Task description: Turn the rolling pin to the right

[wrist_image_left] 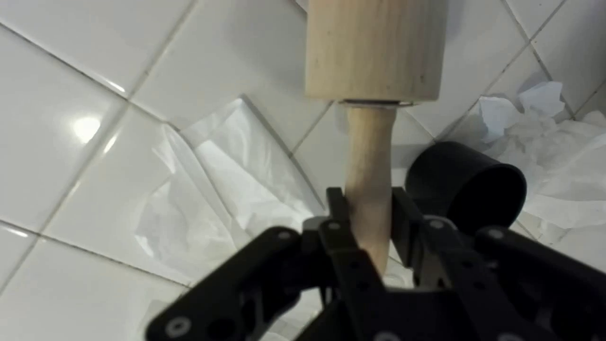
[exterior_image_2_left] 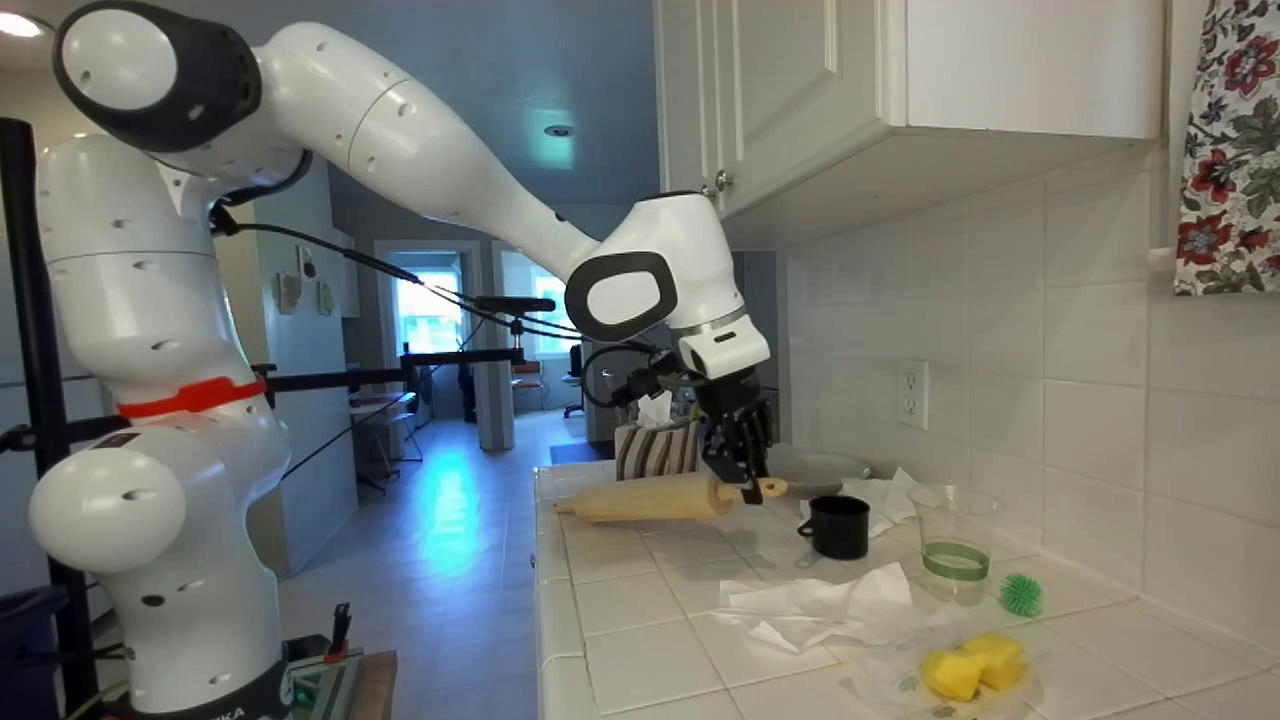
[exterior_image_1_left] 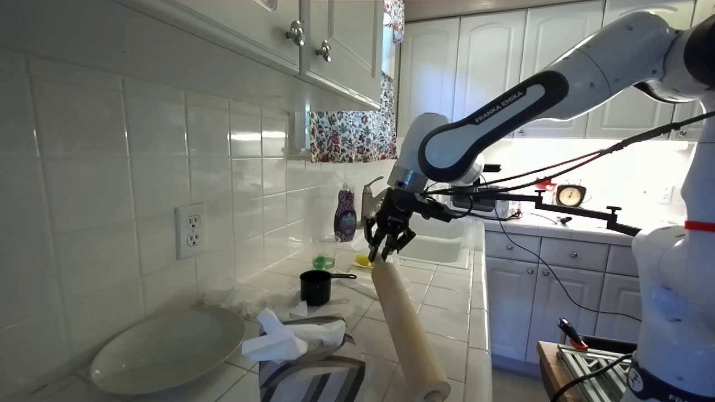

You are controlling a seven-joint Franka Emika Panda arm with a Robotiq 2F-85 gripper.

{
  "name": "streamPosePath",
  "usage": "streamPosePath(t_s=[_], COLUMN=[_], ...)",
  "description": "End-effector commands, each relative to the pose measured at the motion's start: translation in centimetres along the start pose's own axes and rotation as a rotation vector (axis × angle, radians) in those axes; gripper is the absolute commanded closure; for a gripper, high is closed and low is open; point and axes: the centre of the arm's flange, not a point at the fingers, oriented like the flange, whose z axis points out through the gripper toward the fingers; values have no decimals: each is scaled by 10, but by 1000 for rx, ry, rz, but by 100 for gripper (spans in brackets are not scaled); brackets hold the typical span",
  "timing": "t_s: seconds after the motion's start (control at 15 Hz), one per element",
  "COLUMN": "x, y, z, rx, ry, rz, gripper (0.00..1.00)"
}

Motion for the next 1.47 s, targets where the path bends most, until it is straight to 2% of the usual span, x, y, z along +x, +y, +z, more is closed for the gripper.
streamPosePath(t_s=[0.0,0.47,1.0,1.33,1.4], x=[-10,-10,-9,-9,-10], y=[29,48,74,84,85], z=[-4,15,24,29,30], rx=[32,32,-11,-56,-62], ry=[-15,-80,-133,-201,-207], rz=[86,169,244,263,267], gripper=[93,93,93,93,60])
